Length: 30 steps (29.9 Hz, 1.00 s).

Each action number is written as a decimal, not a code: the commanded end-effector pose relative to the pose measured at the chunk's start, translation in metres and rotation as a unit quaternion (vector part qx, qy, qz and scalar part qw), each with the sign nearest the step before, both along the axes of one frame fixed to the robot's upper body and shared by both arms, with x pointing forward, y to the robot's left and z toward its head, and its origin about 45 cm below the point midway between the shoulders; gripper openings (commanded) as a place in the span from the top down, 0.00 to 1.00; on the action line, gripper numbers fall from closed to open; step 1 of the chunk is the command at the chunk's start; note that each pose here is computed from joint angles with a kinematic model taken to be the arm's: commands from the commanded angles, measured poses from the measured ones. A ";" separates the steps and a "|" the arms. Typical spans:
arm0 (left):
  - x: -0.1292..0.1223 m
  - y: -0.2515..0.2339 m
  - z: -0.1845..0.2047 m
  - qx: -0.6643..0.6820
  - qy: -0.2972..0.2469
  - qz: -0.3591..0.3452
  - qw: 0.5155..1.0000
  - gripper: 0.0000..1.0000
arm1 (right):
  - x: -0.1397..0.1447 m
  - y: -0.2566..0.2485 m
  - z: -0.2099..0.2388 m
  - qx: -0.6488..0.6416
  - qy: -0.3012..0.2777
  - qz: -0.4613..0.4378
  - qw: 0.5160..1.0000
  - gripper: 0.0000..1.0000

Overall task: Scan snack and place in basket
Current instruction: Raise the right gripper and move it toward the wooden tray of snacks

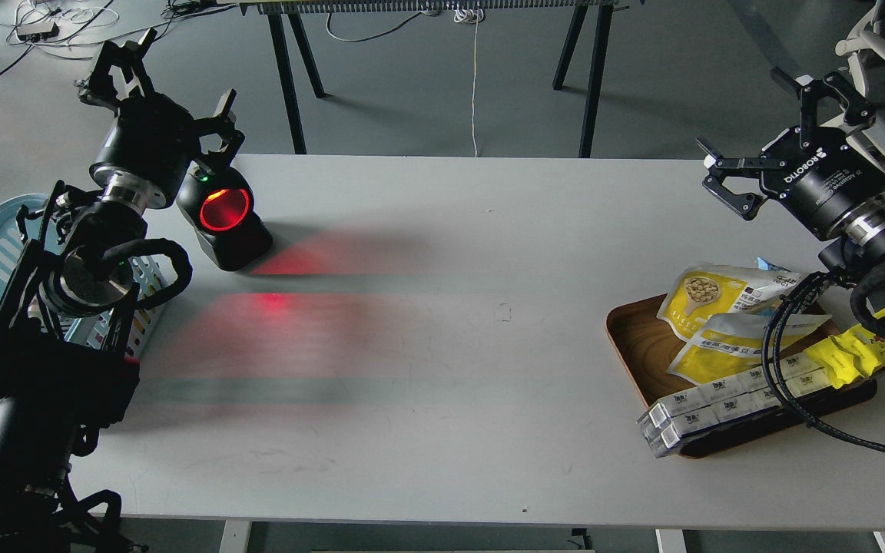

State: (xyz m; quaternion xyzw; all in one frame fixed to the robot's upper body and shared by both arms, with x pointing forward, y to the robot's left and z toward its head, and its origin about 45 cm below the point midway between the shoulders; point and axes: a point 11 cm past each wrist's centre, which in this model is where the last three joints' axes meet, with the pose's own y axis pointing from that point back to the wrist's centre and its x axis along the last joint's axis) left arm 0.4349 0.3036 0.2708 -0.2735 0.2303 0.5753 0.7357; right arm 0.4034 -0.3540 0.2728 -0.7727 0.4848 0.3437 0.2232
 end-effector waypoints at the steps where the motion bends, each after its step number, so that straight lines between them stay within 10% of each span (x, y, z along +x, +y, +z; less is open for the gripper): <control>1: -0.001 0.001 -0.001 0.000 0.000 0.001 1.000 0.00 | 0.000 -0.001 0.001 -0.001 -0.001 0.000 1.000 0.01; 30: -0.004 -0.009 0.014 0.003 -0.021 -0.018 1.000 0.00 | 0.005 -0.017 0.050 -0.136 -0.010 0.027 0.990 0.01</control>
